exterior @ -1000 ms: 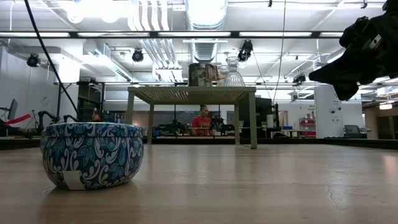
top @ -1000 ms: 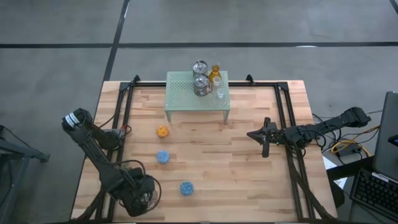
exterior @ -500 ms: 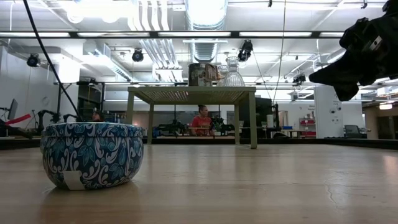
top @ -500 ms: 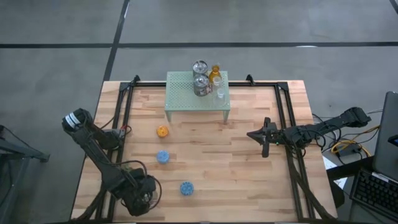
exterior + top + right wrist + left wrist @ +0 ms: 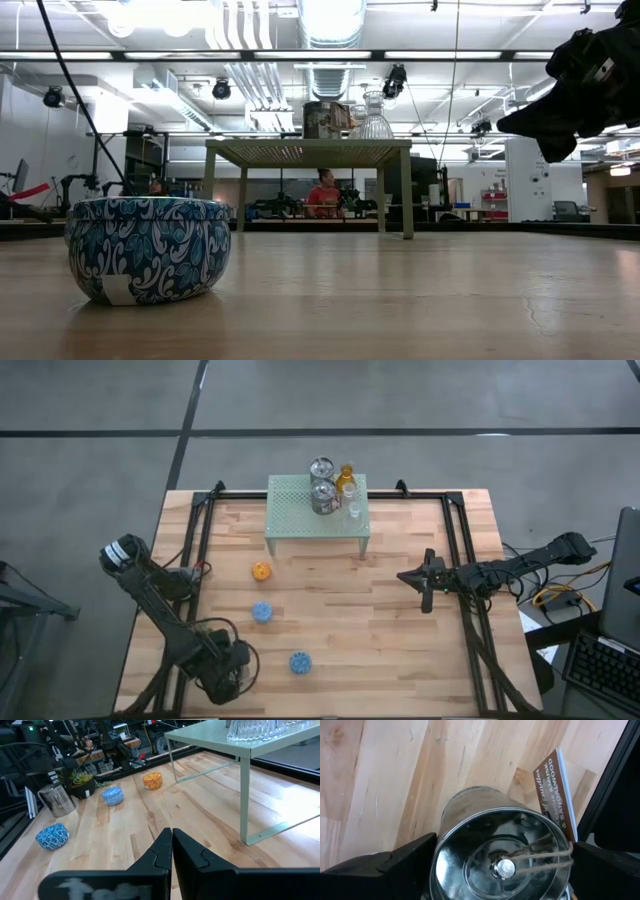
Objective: Pick & Place candle stick holders
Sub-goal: Put the brown scented candle on the shelf
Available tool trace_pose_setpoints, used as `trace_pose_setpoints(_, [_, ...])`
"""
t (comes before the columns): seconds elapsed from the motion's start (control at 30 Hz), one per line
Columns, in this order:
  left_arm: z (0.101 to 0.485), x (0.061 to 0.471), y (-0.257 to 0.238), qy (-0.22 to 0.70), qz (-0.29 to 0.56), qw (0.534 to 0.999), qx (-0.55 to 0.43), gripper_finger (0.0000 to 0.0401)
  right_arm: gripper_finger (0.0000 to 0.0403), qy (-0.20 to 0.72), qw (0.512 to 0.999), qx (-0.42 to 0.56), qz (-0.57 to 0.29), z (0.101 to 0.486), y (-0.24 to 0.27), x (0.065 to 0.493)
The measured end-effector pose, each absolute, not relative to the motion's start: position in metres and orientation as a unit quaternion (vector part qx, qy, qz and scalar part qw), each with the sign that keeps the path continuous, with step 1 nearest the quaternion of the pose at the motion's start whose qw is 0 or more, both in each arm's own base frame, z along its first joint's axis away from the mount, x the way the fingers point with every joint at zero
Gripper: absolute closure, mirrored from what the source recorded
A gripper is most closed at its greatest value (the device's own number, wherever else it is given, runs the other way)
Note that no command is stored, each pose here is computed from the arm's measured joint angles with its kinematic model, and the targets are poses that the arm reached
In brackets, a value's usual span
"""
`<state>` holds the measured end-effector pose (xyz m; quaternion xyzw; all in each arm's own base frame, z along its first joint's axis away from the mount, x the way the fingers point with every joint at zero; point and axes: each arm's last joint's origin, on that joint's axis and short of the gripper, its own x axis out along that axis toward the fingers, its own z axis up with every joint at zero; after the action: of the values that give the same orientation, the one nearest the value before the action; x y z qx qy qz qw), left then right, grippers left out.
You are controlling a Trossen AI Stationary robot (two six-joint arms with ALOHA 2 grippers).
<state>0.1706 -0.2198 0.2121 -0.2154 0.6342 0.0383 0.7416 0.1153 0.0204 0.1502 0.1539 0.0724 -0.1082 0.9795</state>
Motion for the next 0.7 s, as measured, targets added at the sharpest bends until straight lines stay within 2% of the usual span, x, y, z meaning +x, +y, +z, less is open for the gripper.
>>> trace_pose_setpoints(0.23, [0.213, 0.172, -0.218, 0.635, 0.039, 0.740, -0.216, 0.0038, 0.0394, 0.073, 0.979, 0.154, -0.108, 0.150, 0.020, 0.115])
trace_pose_setpoints(0.7, [0.219, 0.193, -0.202, 0.630, 0.027, 0.752, -0.190, 0.0039, 0.0394, 0.073, 0.980, 0.152, -0.108, 0.150, 0.020, 0.115])
